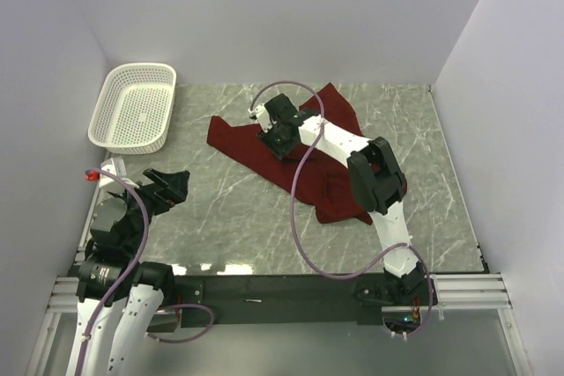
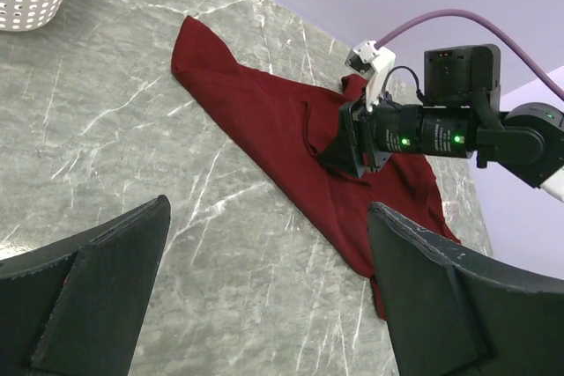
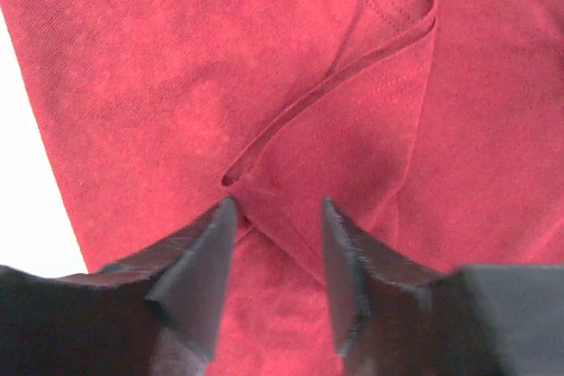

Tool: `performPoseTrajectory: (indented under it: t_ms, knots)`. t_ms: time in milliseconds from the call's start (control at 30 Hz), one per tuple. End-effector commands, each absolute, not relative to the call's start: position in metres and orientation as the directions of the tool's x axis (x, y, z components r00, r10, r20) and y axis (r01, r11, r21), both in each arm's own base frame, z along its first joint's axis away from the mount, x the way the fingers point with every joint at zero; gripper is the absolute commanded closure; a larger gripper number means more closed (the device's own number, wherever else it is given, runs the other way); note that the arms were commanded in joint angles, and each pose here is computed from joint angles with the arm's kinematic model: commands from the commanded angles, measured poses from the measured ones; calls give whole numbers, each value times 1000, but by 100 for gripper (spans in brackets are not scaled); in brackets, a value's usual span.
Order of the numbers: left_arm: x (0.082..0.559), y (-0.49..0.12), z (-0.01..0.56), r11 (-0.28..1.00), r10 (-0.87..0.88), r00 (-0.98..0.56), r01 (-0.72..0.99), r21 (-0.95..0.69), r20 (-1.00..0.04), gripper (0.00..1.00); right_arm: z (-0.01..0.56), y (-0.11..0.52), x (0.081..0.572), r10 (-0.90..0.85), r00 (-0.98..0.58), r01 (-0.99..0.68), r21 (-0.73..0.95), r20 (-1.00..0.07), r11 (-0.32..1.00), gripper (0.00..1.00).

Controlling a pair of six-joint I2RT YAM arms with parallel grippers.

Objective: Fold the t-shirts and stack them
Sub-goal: Flatten the tshirt out

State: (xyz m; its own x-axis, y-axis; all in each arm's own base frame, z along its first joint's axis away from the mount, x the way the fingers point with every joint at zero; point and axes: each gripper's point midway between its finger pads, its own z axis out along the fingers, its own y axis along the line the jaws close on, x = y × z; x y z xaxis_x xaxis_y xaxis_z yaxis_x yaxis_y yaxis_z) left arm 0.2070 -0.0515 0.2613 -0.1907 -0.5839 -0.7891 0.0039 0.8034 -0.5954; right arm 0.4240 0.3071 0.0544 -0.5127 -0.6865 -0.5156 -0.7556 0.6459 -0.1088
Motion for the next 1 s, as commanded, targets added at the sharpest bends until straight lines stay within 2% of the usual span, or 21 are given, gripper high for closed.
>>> performPoseTrajectory:
  t_ms: [0,267,300,367,400,700,800,967]
  knots:
    - [208,-54,269,805,-578,-171,40,-591,-798,1,61,311,433,-675,-518,-740,-121,-526,662,51]
    - [209,-54,269,806,-577,-174,39,-591,-798,1,57,313,431,-682,-518,-755,-100,-517,648,77]
    - [208,-54,269,805,-577,-173,39,-591,-798,1,57,313,431,-684,-517,-755,-102,-515,648,81]
    - [208,-54,268,807,-576,-173,38,-590,-799,1,60,313,432,-684,-512,-756,-105,-520,646,98]
    - [208,-54,269,806,-577,-173,37,-591,-798,1,61,314,432,-684,-508,-758,-106,-523,644,100]
    - [209,-54,269,806,-578,-172,38,-591,-798,1,96,323,414,-676,-432,-814,-64,-597,577,100]
    - [208,-53,270,805,-579,-168,37,-592,-798,1,113,330,397,-679,-371,-853,-56,-633,518,100]
    - [205,-48,274,802,-589,-136,26,-597,-797,1,140,356,339,-690,-242,-926,-49,-682,374,100]
